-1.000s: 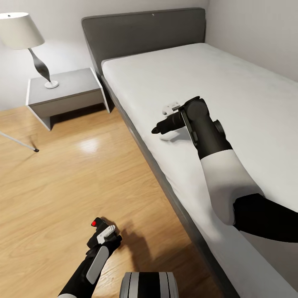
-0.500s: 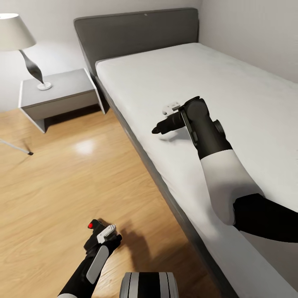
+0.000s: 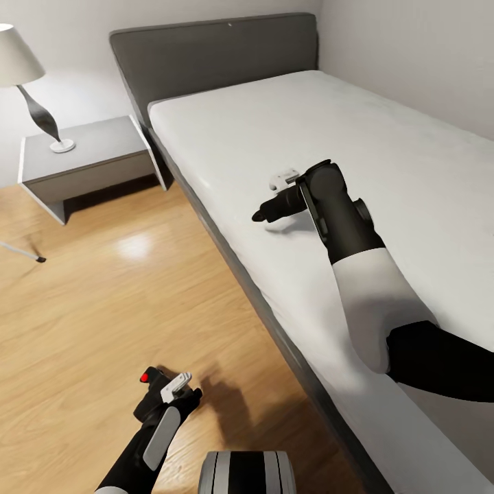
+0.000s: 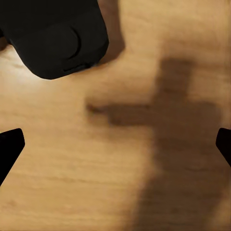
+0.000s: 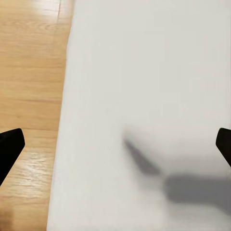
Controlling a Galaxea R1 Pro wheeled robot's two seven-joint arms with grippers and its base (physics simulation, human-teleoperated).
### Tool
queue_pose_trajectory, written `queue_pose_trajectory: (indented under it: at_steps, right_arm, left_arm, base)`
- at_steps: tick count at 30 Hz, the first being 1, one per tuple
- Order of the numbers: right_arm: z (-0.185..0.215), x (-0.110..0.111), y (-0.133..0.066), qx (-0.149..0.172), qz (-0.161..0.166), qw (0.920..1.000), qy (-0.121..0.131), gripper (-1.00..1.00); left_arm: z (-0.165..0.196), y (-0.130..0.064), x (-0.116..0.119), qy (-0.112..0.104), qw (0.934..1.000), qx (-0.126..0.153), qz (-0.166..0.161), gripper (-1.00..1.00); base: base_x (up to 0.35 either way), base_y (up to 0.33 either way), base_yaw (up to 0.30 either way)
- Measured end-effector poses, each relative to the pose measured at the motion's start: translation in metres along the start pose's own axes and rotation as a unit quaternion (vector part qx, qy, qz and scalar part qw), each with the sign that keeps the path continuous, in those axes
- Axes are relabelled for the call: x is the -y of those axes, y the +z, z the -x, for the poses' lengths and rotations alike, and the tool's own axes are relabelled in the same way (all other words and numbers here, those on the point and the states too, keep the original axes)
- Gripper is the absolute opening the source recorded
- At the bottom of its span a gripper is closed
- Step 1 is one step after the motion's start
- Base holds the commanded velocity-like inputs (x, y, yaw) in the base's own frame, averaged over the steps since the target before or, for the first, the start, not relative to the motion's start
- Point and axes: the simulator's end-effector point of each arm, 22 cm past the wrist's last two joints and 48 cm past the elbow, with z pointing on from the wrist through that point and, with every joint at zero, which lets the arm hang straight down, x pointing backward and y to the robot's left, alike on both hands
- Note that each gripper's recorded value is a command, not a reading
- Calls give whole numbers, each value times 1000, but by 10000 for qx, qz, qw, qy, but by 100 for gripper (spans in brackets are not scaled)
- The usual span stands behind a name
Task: Attach the digital camera to the camera tripod in the bedroom.
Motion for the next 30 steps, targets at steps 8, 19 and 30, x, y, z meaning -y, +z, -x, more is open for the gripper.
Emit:
queue_pose_trajectory:
  at_steps: [8,19,30]
  right_arm:
    - [0,-1,0,-16,-15,10000,-49,100]
    - [0,-6,2,-57,-38,9998,-198,100]
    - [0,-7,2,-61,-35,9997,-216,100]
  left_arm:
    - [0,0,0,2,10000,2,5,100]
    - [0,0,-1,-2,10000,-2,15,100]
    - [8,1,-9,-152,9997,146,92,100]
  base:
    - [0,0,-164]
    - [0,0,-39]
    - [0,0,-3]
